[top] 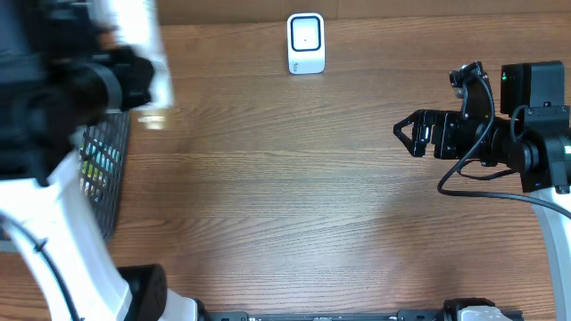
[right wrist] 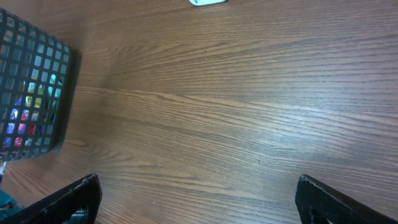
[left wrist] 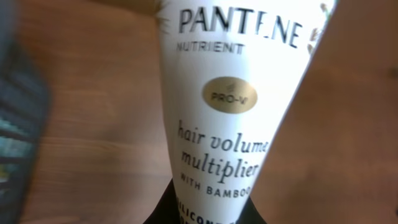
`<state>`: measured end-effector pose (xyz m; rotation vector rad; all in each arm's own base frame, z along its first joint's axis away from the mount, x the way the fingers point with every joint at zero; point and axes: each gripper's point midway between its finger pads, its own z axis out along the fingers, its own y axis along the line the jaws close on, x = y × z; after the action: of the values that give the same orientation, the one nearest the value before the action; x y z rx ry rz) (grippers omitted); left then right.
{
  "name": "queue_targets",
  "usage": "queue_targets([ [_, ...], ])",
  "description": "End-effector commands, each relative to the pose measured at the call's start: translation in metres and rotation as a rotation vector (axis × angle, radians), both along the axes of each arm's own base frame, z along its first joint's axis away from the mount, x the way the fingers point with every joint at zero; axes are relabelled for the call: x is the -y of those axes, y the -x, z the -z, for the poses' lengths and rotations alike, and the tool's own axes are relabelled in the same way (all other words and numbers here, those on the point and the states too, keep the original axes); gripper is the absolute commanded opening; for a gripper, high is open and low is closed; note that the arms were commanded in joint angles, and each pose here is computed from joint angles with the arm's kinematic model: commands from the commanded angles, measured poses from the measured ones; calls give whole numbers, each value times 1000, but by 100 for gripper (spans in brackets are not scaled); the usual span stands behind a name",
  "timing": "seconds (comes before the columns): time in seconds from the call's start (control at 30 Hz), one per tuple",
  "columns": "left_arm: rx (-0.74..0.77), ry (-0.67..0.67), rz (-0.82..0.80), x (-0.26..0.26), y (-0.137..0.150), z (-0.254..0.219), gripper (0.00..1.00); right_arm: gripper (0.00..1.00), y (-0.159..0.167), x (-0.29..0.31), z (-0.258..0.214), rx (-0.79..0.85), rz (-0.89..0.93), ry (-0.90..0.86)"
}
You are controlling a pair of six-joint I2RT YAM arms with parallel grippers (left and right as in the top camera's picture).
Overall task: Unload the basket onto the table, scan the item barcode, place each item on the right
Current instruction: 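Carry the Pantene tube to the table center and release it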
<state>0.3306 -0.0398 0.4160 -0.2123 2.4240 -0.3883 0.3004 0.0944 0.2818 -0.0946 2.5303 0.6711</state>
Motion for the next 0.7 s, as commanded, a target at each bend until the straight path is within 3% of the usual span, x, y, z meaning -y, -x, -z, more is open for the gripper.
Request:
queue_targets([
  [0.0,-141,-37,-80,29,-9,39,4,100,-2,-1,-7,23,-3,3],
  [0.13,-298,-137,-149,63,-16,98,4,100,-2,-1,-7,24,-3,4],
  [0.37,-477,-199,-123,123,-31,204,4,100,-1,-1,-6,16,-3,4],
  [0.67,-591,-239,-158,132,-37,301,4,100,3,0,1,-18,-3,7],
])
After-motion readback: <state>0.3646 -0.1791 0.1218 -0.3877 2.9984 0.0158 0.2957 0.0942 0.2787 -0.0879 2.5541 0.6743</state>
